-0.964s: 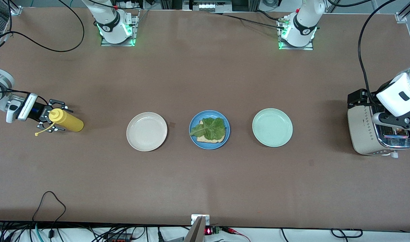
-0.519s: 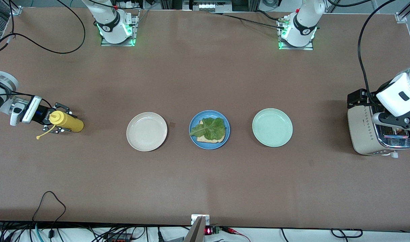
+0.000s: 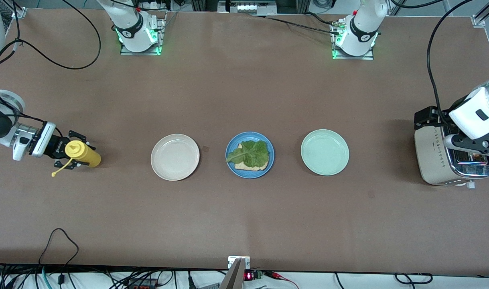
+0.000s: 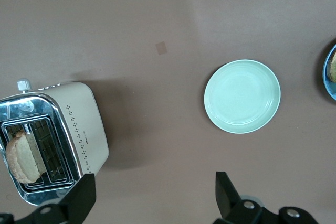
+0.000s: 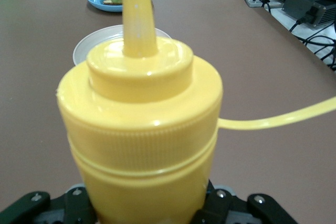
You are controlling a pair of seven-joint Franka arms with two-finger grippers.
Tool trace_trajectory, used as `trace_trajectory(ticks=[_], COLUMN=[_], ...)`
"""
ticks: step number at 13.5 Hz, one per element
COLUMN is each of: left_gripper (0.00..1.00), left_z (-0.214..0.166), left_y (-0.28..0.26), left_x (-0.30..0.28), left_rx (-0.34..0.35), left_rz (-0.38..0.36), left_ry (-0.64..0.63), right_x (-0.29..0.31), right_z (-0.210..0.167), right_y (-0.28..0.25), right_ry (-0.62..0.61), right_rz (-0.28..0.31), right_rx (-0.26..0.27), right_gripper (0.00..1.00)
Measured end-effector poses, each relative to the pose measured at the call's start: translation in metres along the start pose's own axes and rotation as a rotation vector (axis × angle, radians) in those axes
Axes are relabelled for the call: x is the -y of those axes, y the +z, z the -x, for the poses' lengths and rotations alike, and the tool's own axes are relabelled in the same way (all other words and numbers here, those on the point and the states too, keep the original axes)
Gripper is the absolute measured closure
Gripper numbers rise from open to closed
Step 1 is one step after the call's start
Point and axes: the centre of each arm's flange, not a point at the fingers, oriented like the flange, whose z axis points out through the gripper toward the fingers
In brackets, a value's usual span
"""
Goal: Make sandwich in blue plate with both arms
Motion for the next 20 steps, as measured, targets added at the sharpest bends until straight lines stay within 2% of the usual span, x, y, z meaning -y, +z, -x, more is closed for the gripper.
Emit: trace_trajectory(ticks=[2,5,7,9,12,15,17,20], left_gripper=[0.0,0.0,0.0,0.0,0.0,0.0,0.0,0.0], left_z=[0.0,0.0,0.0,0.0,0.001,0.002,0.002,0.003], left_y=[0.0,0.0,0.0,0.001,0.001,0.002,0.002,0.003], left_x=[0.0,0.001,0.001,0.001,0.004,0.008,0.011,0.014], left_rx=[0.0,0.0,0.001,0.003,0.006,0.008,0.009,0.01], left_rz=[0.0,0.0,0.001,0.001,0.002,0.003,0.004,0.008], left_ry=[0.0,-0.001,-0.002,-0.002,-0.007,-0.013,-0.018,-0.022], right_x=[-0.017,-0.018,-0.004,0.011,0.038,0.08,0.108,0.141], right_z=[-0.076,-0.191,-0.245,-0.282,-0.331,-0.384,-0.403,-0.411], right_y=[-0.003,0.022,0.053,0.083,0.134,0.194,0.23,0.285], right_ry=[-0.048,-0.08,-0.067,-0.029,-0.003,-0.025,-0.039,-0.064], right_rz=[0.002,-0.002,-0.023,-0.02,-0.001,0.05,0.068,0.081], right_rx=[0.129,0.327,0.462,0.571,0.694,0.817,0.865,0.935], right_gripper=[0.46,0.46,0.46,0.46,0.46,0.46,0.46,0.46])
